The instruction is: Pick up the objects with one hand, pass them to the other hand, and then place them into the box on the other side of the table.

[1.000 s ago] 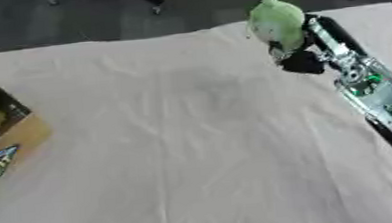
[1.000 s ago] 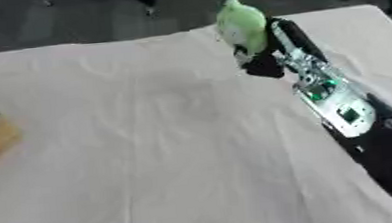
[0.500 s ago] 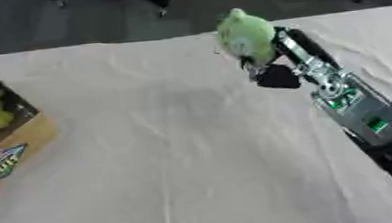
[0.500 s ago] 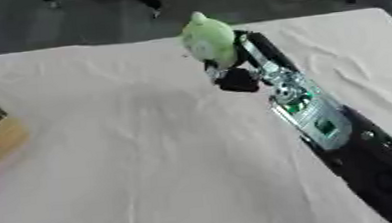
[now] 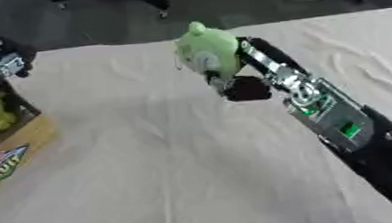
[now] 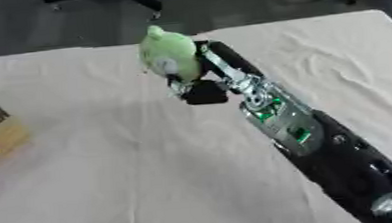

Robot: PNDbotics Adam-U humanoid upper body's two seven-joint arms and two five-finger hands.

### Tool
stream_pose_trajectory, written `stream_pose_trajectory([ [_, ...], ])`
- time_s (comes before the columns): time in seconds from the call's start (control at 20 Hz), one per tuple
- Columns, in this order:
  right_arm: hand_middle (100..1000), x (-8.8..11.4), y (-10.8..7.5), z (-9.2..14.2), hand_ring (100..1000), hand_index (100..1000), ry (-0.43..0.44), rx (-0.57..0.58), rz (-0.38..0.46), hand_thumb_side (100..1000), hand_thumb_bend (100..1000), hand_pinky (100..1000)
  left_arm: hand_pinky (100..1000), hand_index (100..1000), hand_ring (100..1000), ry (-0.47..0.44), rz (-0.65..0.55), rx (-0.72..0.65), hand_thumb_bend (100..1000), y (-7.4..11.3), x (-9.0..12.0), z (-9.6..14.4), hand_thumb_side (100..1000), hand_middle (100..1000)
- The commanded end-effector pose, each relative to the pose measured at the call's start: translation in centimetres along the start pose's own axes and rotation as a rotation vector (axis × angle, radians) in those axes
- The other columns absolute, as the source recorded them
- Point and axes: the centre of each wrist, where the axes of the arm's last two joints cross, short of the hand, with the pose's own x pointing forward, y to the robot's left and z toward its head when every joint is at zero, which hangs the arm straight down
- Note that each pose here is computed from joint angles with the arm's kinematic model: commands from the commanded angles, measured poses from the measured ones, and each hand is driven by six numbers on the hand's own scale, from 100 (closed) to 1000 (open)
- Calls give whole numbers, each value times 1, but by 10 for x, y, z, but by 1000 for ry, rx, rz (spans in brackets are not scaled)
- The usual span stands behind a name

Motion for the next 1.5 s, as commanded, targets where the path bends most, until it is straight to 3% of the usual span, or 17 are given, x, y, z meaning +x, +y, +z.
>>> stream_pose_trajectory([
  [0.05,347,15,-3,-4,482,555,-53,14,17,316,100,670,535,743,675,-49,-30,-13,252,5,15,-1,689,598],
  [0.4,348,24,10,-9,484,555,-82,66,24,312,100,672,552,750,687,-102,-78,-83,258,-6,49,-3,686,614],
  [1.05,348,37,24,-14,483,555,-126,104,32,311,100,672,539,747,679,-112,-73,-86,239,-28,79,-15,702,608],
  [1.5,351,47,30,-15,487,557,-163,106,54,306,100,678,546,749,685,-130,-89,-56,227,-43,94,-19,663,615],
])
